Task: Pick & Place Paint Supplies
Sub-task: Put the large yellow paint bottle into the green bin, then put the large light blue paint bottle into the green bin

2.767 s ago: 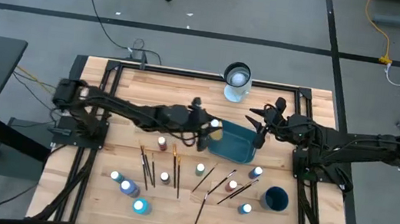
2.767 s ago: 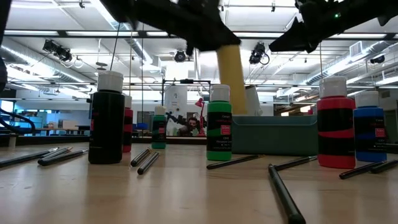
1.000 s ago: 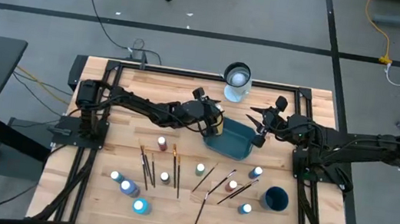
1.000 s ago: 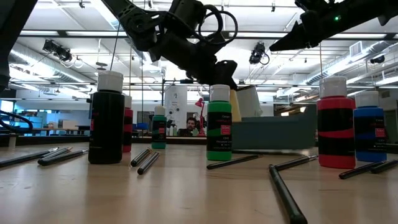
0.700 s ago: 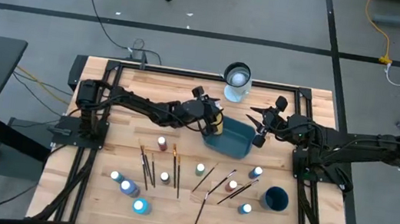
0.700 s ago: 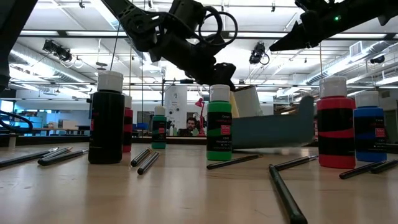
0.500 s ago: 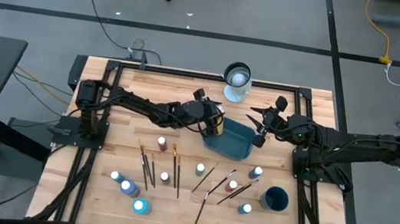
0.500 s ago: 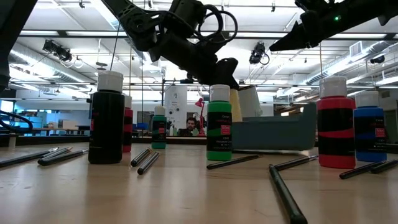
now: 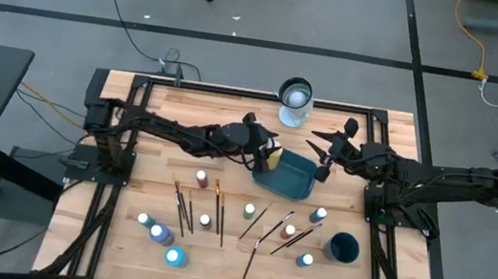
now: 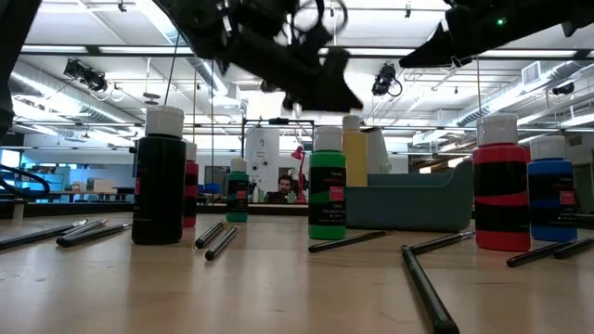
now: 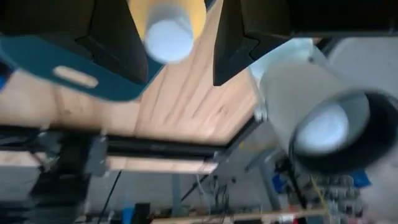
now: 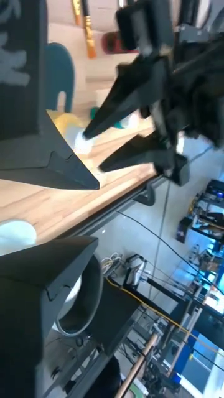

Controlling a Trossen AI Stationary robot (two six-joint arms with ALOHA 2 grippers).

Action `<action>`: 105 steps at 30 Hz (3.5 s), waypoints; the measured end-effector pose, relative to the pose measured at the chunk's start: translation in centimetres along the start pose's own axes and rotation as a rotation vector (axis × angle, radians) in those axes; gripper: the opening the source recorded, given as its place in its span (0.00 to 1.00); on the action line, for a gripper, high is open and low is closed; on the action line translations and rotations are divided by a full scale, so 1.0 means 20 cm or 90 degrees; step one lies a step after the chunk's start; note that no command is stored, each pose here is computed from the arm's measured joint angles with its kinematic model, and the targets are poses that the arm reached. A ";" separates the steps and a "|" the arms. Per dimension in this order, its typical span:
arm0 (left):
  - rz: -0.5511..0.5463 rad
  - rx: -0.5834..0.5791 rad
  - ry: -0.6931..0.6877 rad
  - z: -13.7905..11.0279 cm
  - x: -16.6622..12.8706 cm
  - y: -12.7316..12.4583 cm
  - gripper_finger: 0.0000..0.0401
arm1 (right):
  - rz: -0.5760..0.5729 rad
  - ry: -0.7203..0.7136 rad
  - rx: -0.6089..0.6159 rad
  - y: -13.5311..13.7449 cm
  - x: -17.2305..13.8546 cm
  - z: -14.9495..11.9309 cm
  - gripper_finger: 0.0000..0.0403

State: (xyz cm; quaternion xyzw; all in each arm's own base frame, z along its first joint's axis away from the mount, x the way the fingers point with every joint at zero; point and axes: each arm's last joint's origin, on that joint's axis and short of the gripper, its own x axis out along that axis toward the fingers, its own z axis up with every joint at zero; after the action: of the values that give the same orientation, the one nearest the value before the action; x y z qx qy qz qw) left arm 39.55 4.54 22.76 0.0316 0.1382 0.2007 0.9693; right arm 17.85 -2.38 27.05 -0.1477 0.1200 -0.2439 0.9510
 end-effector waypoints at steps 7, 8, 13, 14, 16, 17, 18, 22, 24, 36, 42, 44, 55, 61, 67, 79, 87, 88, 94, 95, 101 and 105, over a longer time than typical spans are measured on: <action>-0.018 0.023 0.006 0.17 -0.20 0.02 0.48 | 0.022 -0.025 0.009 0.01 0.01 0.02 0.34; -0.021 0.027 0.015 0.19 -0.24 0.02 0.48 | 0.024 -0.029 0.010 0.01 0.01 0.02 0.34; -0.038 0.044 0.066 0.27 -0.45 0.05 0.48 | 0.027 -0.058 0.023 0.03 0.06 0.03 0.34; -0.038 0.042 0.074 0.29 -0.50 0.05 0.48 | 0.023 -0.065 0.026 0.03 0.07 0.04 0.34; -0.039 0.027 0.091 0.32 -0.60 0.07 0.48 | 0.019 -0.081 0.032 0.05 0.09 0.05 0.35; -0.043 0.017 0.095 0.33 -0.64 0.08 0.48 | 0.016 -0.088 0.031 0.05 0.11 0.05 0.36; -0.049 0.005 0.093 0.35 -0.69 0.08 0.48 | 0.014 -0.097 0.025 0.06 0.12 0.05 0.38; -0.118 0.022 0.116 0.37 -0.88 0.09 0.48 | 0.001 -0.130 0.002 0.08 0.17 0.06 0.43; -0.177 0.060 0.127 0.36 -0.94 0.07 0.48 | 0.002 -0.149 -0.010 0.09 0.19 0.07 0.46; -0.696 0.213 0.046 0.26 -1.09 -0.23 0.48 | 0.040 -0.191 -0.033 0.12 0.23 0.07 0.50; -0.745 0.213 0.028 0.07 -1.11 -0.34 0.48 | 0.042 -0.187 -0.035 0.12 0.23 0.07 0.50; -0.762 0.218 0.030 0.00 -1.12 -0.37 0.48 | 0.042 -0.189 -0.034 0.12 0.23 0.07 0.50; -0.765 0.162 0.091 -0.12 -1.18 -0.45 0.48 | 0.039 -0.196 -0.033 0.12 0.23 0.08 0.50; -0.802 0.226 0.048 -0.15 -1.24 -0.55 0.47 | 0.035 -0.208 -0.027 0.12 0.22 0.09 0.50; -0.721 0.243 0.080 -0.23 -1.20 -0.63 0.47 | 0.035 -0.207 -0.027 0.12 0.22 0.09 0.50; -0.705 0.231 0.097 -0.25 -1.19 -0.65 0.43 | 0.034 -0.210 -0.031 0.12 0.22 0.09 0.50; -0.686 0.218 0.059 -0.22 -1.18 -0.65 0.32 | 0.030 -0.216 -0.039 0.11 0.22 0.09 0.50; -0.682 0.210 0.040 -0.20 -1.18 -0.65 0.32 | 0.030 -0.217 -0.038 0.11 0.22 0.09 0.50; -0.624 0.240 -0.071 -0.04 -1.19 -0.64 0.32 | 0.024 -0.234 -0.031 0.11 0.22 0.11 0.50; -0.622 0.262 -0.091 -0.01 -1.19 -0.64 0.32 | 0.022 -0.237 -0.029 0.11 0.22 0.11 0.50; -0.509 0.375 -0.178 0.13 -1.11 -0.58 0.32 | 0.022 -0.239 -0.029 0.11 0.22 0.11 0.50; -0.389 0.373 -0.177 0.22 -0.98 -0.46 0.32 | 0.022 -0.238 -0.029 0.11 0.22 0.11 0.50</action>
State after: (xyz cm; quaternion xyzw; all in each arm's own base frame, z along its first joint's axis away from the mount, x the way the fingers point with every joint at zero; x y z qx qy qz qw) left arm 26.96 -11.77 30.95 0.2894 0.0602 -0.1487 0.9437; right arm 23.11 -2.28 27.68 -0.2099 -0.0509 -0.1929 0.9571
